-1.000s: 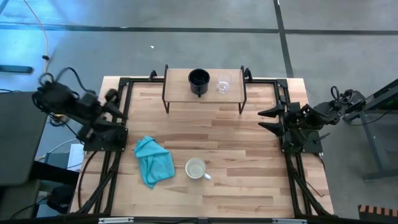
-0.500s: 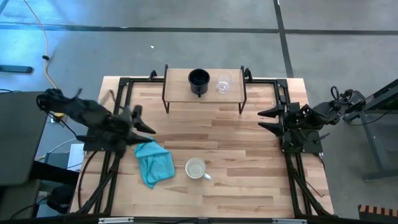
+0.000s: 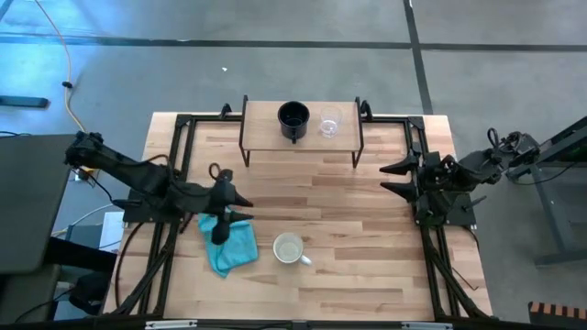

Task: Stack small to large cups/mugs on shelf
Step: Put the blue mug on the shelf

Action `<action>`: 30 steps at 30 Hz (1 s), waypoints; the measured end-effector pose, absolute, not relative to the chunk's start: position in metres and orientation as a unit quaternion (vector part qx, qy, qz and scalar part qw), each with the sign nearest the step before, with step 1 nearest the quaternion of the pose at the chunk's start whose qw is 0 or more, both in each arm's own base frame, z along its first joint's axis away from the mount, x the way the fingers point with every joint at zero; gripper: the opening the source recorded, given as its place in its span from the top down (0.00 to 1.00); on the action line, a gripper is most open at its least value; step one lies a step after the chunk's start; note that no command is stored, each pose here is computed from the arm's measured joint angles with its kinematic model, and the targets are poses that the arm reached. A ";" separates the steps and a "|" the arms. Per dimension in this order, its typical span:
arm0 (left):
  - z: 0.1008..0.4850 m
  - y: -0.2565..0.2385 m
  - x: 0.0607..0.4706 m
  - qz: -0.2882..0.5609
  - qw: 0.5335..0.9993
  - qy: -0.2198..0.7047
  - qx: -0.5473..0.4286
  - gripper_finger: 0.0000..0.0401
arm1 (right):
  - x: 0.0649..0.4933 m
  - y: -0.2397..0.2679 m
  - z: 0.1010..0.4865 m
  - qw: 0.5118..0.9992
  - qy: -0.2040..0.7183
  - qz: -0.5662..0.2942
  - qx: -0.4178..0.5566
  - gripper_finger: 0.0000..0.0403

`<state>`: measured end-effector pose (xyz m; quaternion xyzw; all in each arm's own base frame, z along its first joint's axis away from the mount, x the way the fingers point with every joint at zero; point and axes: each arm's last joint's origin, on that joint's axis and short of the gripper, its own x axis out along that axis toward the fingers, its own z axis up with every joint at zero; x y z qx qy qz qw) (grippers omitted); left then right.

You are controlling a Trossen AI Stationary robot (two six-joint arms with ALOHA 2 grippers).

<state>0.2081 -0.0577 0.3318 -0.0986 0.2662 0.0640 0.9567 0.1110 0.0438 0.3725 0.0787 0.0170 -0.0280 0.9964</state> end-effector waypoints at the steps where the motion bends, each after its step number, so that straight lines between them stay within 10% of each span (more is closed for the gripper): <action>1: 0.329 -0.058 0.210 0.075 0.955 0.272 -0.092 0.66 | 0.111 0.044 0.372 0.996 0.021 -0.028 0.079 0.56; 30: 0.259 -0.054 0.192 0.087 0.957 0.185 -0.204 0.66 | 0.111 0.044 0.368 0.995 0.036 -0.029 0.093 0.56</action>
